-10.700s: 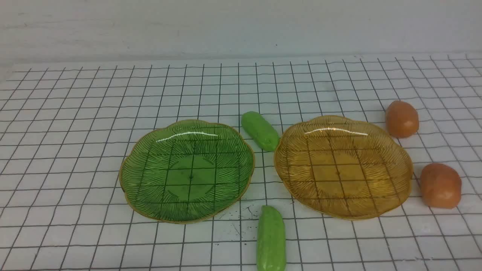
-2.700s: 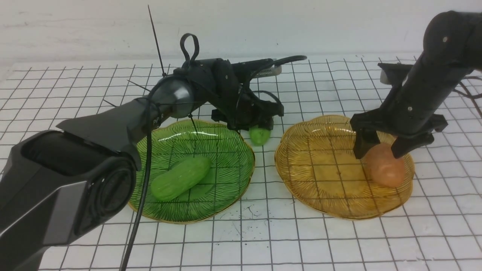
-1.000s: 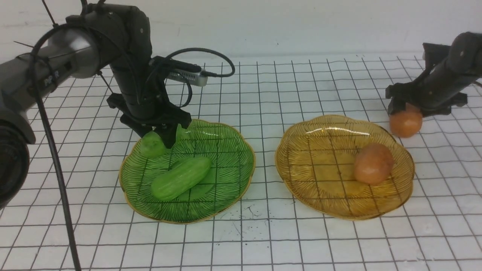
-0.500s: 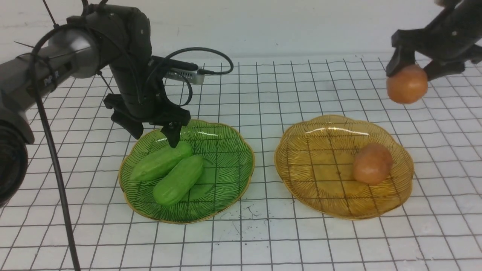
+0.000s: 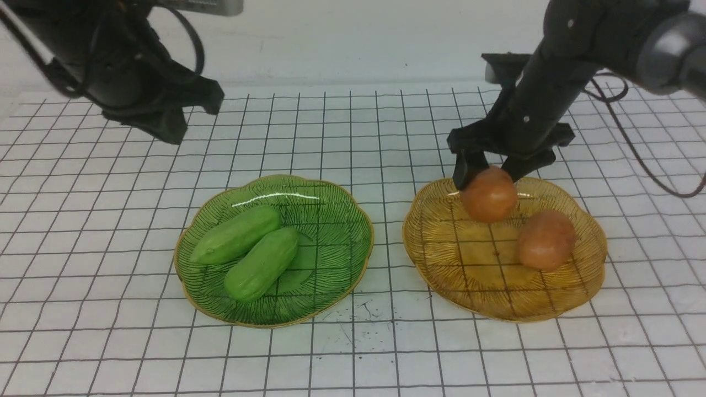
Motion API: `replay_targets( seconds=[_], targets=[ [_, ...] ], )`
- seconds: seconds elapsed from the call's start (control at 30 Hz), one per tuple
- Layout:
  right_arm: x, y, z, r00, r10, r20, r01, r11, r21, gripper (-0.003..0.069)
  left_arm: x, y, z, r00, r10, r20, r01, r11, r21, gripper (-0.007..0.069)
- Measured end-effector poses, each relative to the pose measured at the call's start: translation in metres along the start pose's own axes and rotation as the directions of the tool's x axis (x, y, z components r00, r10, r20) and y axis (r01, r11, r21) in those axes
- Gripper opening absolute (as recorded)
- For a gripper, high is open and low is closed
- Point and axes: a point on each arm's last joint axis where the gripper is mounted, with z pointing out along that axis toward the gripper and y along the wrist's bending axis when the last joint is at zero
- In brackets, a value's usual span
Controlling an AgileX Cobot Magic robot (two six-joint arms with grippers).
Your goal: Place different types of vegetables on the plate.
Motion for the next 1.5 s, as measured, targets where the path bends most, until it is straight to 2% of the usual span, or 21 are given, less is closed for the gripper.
replay_targets(
  seconds=[0.07,0.23,0.33,0.4,0.53,0.6,0.67,0.83,0.93,1.0,1.07,1.17,1.2,1.23,1.27,1.3,1.33,1.4,1.47,1.5],
  targets=[
    [0.0,-0.002,0.008,1.0,0.02,-0.016,-0.02,1.0,0.006,0.0619,0.018,-0.001,-0.013,1.0,-0.003,0.002,0.003,1.0,0.004,-0.0008],
    [0.0,-0.001,0.009,0.999,0.028,-0.017,-0.027,1.0,0.012,0.0636,0.052,-0.003,-0.034,1.0,-0.011,0.019,0.011,1.0,0.025,-0.0008],
    [0.0,0.002,-0.015,1.0,-0.003,0.031,0.002,1.0,0.028,0.0622,0.075,-0.004,-0.05,0.999,-0.01,0.05,0.009,1.0,0.029,-0.0008],
    [0.001,0.006,-0.048,0.995,-0.025,0.1,0.021,0.999,0.041,0.059,0.086,-0.004,-0.059,0.997,-0.005,0.072,0.003,1.0,0.028,-0.0008],
    [0.013,0.015,-0.127,0.964,-0.054,0.259,0.043,0.998,0.05,0.0478,0.109,-0.004,-0.076,0.993,-0.002,0.122,-0.001,1.0,0.026,-0.0008],
    [0.026,0.021,-0.172,0.934,-0.064,0.352,0.05,0.998,0.05,0.0386,0.122,-0.005,-0.084,0.989,-0.001,0.15,-0.002,1.0,0.025,-0.0008],
    [0.047,0.026,-0.222,0.889,-0.067,0.453,0.053,0.998,0.043,0.0292,0.137,-0.005,-0.092,0.984,-0.002,0.18,-0.003,1.0,0.025,-0.0008],
    [0.107,0.035,-0.31,0.776,-0.082,0.626,0.074,0.997,0.038,0.0067,0.168,-0.006,-0.106,0.961,-0.003,0.277,-0.003,1.0,0.022,-0.0008],
    [0.145,0.035,-0.336,0.73,-0.083,0.678,0.078,0.996,0.038,0.0007,0.184,-0.006,-0.114,0.934,-0.004,0.356,-0.003,1.0,0.019,-0.0008],
    [0.188,0.033,-0.357,0.653,-0.087,0.752,0.083,0.996,0.043,-0.0007,0.194,-0.006,-0.115,0.914,-0.005,0.405,-0.003,1.0,0.018,-0.0008],
    [0.22,0.029,-0.363,0.538,-0.1,0.837,0.075,0.995,0.07,-0.0012,0.201,-0.006,-0.115,0.9,-0.005,0.437,-0.002,1.0,0.017,-0.0008],
    [0.287,0.018,-0.348,0.324,-0.118,0.939,0.069,0.993,0.101,-0.0013,0.212,-0.006,-0.112,0.873,-0.006,0.488,-0.002,1.0,0.015,-0.0008],
    [0.303,0.016,-0.344,0.23,-0.117,0.966,0.071,0.992,0.103,-0.0013,0.214,-0.006,-0.11,0.868,-0.006,0.497,-0.001,1.0,0.015,-0.0008],
    [0.305,0.014,-0.334,0.235,-0.117,0.965,0.071,0.992,0.103,-0.0013,0.215,-0.007,-0.11,0.868,-0.006,0.496,-0.001,1.0,0.015,-0.0008],
    [0.345,0.008,-0.317,0.045,-0.106,0.993,0.08,0.992,0.103,-0.0013,0.217,-0.007,-0.106,0.871,-0.007,0.492,-0.001,1.0,0.016,-0.0008],
    [0.359,0.006,-0.308,-0.044,-0.102,0.994,0.083,0.991,0.106,-0.0013,0.218,-0.007,-0.104,0.874,-0.007,0.486,-0.001,1.0,0.016,-0.0008],
    [0.361,0.004,-0.299,-0.042,-0.103,0.994,0.081,0.991,0.106,-0.0013,0.218,-0.007,-0.103,0.874,-0.007,0.486,-0.001,1.0,0.017,-0.0008],
    [0.395,-0.002,-0.277,-0.203,-0.089,0.975,0.091,0.99,0.109,-0.0013,0.219,-0.007,-0.097,0.882,-0.011,0.471,-0.001,1.0,0.025,-0.0008],
    [0.414,-0.007,-0.255,-0.279,-0.079,0.957,0.095,0.99,0.109,-0.0013,0.219,-0.008,-0.093,0.883,-0.018,0.469,0.001,0.999,0.037,-0.0008],
    [0.416,-0.009,-0.242,-0.288,-0.078,0.954,0.094,0.99,0.109,-0.0013,0.219,-0.009,-0.092,0.883,-0.019,0.47,0.001,0.999,0.039,-0.0008]
  ],
)
